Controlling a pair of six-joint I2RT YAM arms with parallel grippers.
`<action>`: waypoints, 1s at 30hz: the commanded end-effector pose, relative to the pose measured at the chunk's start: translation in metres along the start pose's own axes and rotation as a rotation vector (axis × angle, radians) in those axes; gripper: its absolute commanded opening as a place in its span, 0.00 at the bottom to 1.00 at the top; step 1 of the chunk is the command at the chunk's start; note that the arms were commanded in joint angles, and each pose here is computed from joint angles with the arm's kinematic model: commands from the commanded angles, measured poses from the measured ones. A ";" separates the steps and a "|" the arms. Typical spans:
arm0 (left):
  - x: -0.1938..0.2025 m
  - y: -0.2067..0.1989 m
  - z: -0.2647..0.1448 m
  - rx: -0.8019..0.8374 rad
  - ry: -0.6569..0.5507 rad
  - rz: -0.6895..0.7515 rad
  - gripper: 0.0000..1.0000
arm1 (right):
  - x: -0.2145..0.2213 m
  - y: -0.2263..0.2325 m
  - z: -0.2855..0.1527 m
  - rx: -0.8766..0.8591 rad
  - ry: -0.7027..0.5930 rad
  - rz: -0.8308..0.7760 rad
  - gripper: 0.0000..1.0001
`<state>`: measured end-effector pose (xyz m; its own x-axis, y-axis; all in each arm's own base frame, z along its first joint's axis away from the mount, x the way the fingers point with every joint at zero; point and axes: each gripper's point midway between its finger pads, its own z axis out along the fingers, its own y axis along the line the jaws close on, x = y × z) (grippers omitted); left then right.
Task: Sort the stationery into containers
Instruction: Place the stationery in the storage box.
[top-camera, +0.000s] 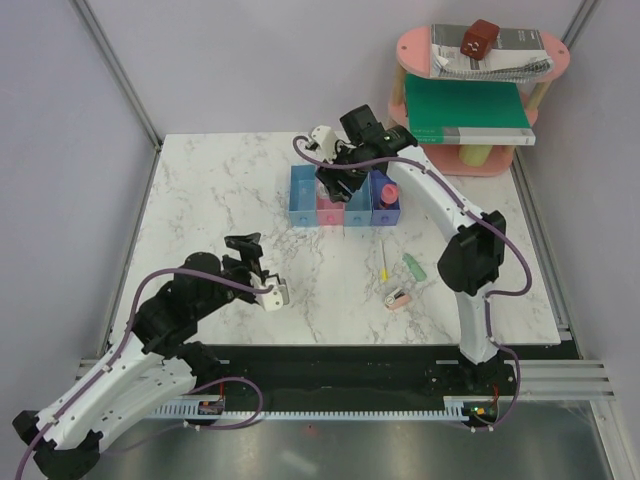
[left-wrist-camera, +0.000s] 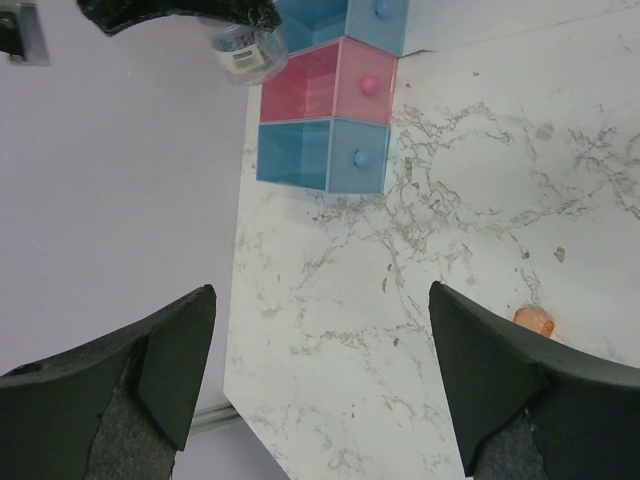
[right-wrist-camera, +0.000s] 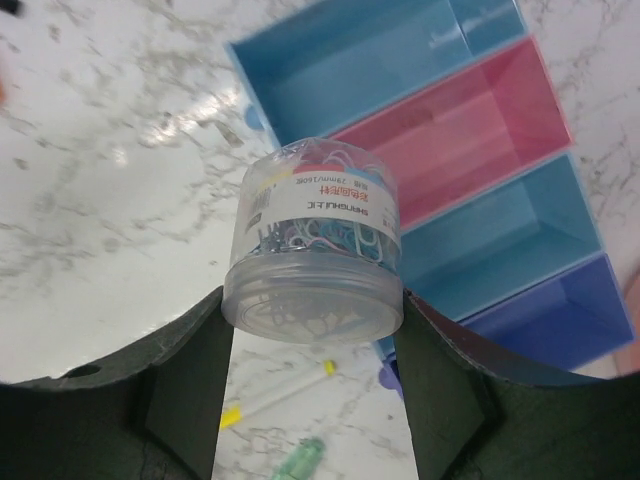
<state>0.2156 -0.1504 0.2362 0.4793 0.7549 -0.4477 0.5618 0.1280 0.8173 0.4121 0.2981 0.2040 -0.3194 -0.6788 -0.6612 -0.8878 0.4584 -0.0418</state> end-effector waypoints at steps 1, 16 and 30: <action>0.011 -0.014 -0.006 0.028 0.044 -0.049 0.93 | 0.036 -0.042 -0.007 0.137 0.193 -0.091 0.55; 0.016 -0.025 -0.006 0.044 0.050 -0.049 0.93 | 0.062 -0.108 -0.013 0.322 0.314 -0.153 0.56; 0.022 -0.035 -0.006 0.053 0.056 -0.048 0.93 | 0.054 -0.128 0.015 0.374 0.274 -0.167 0.55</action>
<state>0.2031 -0.1377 0.2069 0.4411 0.7773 -0.4486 0.6071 0.1097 0.7870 0.4916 0.2031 0.1366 -0.3456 -0.8740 -0.3416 -0.8158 0.4597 -0.3508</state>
